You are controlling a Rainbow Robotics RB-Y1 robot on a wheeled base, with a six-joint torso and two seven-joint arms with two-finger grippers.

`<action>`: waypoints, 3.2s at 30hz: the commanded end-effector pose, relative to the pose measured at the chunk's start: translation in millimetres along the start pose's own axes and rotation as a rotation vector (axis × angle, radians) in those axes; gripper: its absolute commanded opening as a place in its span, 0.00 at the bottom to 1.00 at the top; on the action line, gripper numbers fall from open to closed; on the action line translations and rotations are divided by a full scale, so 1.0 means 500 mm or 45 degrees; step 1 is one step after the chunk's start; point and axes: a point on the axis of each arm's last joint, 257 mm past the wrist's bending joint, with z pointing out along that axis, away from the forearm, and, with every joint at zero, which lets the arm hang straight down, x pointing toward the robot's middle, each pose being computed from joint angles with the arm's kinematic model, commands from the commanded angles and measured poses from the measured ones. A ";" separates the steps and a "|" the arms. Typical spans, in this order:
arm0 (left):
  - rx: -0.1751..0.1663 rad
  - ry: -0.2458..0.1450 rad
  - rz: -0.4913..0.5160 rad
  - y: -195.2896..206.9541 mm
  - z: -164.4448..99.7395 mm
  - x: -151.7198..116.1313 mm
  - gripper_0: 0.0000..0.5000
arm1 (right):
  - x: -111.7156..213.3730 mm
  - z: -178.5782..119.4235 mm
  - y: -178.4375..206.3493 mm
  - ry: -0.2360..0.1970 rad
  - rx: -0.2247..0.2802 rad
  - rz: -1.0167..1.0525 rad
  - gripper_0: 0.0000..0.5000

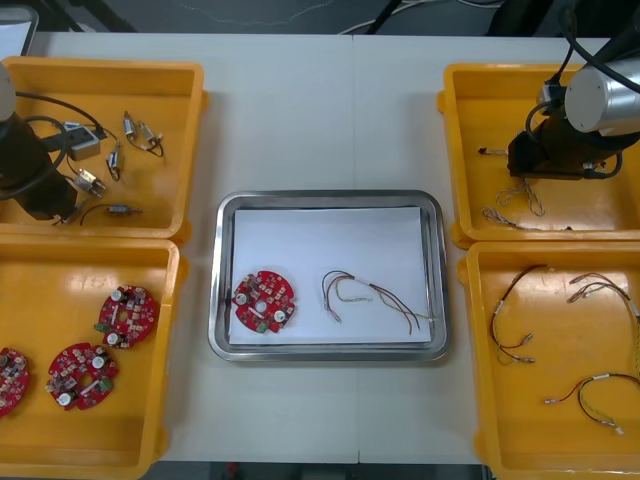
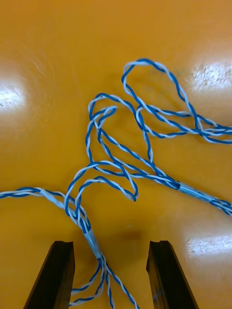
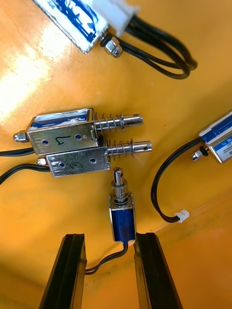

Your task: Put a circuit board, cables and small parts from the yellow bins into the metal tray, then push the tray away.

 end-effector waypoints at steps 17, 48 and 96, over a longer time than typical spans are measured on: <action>0.008 -0.047 -0.080 -0.038 0.039 -0.022 0.59 | -0.036 -0.005 0.045 -0.048 -0.036 -0.067 0.00; 0.008 -0.087 -0.105 -0.039 0.010 -0.047 0.00 | -0.043 -0.216 -0.003 0.055 -0.069 -0.184 0.00; 0.114 -0.374 -0.534 -0.268 -0.314 -0.260 0.00 | 0.006 -0.328 0.097 -0.058 -0.155 -0.181 0.00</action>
